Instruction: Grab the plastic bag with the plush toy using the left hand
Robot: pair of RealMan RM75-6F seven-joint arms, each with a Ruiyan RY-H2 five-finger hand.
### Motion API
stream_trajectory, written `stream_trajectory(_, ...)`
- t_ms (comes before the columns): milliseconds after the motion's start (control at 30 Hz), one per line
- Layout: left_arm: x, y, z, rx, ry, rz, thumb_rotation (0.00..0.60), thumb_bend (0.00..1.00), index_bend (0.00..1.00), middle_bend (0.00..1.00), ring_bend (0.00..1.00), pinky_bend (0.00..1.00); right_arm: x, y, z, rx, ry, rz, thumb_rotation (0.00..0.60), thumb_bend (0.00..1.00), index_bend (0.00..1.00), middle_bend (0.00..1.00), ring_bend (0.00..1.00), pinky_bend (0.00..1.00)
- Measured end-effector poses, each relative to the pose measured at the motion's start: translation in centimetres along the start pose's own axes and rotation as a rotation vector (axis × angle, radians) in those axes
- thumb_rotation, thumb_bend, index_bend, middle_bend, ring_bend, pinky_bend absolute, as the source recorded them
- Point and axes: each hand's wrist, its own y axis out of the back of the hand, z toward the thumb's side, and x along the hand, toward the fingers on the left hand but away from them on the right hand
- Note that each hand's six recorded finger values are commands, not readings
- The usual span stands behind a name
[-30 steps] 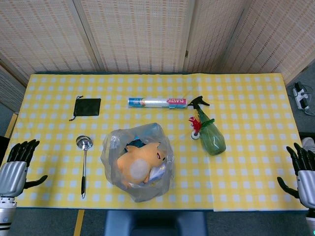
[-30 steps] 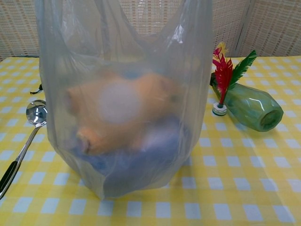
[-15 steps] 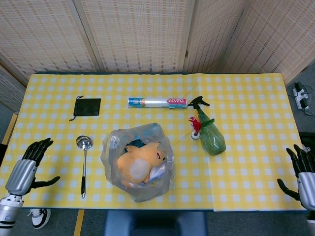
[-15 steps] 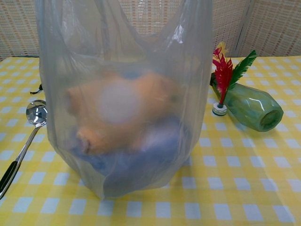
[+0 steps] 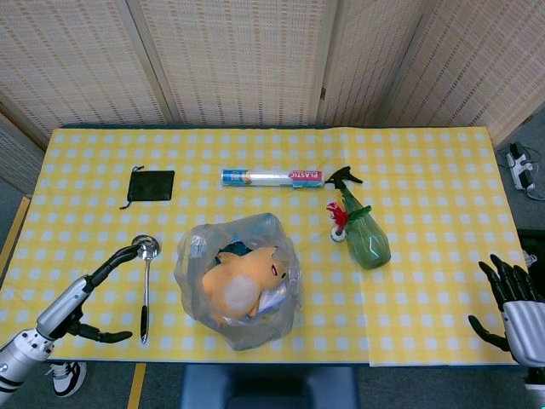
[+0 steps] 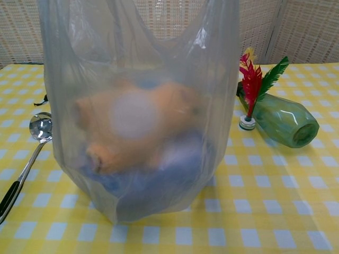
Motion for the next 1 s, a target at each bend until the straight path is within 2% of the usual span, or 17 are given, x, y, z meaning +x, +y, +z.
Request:
stream_trajectory(100,1.5,-0.1,1.2,-0.034,-0.059,-0.041,0.600,0.10,0.00,0.03,0.05,0.04,0.3,0.0,0.3,-0.018,0.024,0.012,0.600,0.31,0.00,0.00,0.00,0.00)
stream_trajectory(367,4.5,-0.5,2.6,-0.118,-0.124,-0.099,0.600,0.09,0.00,0.03,0.05,0.06,0.8,-0.1,0.3,-0.029,0.041,0.029,0.600,0.31,0.00,0.00,0.00,0.00)
stream_trajectory(600,6.3,-0.7,3.3,-0.159,-0.161,-0.122,0.600,0.09,0.00,0.03,0.05,0.11,0.7,-0.1,0.1,-0.033,0.035,0.039,0.600,0.31,0.00,0.00,0.00,0.00)
stream_trajectory(1000,8.1,-2.5,3.6,-0.230,-0.188,-0.198,0.600,0.09,0.00,0.03,0.06,0.14,0.7,-0.1,0.0,-0.029,0.030,0.036,0.600,0.31,0.00,0.00,0.00,0.00)
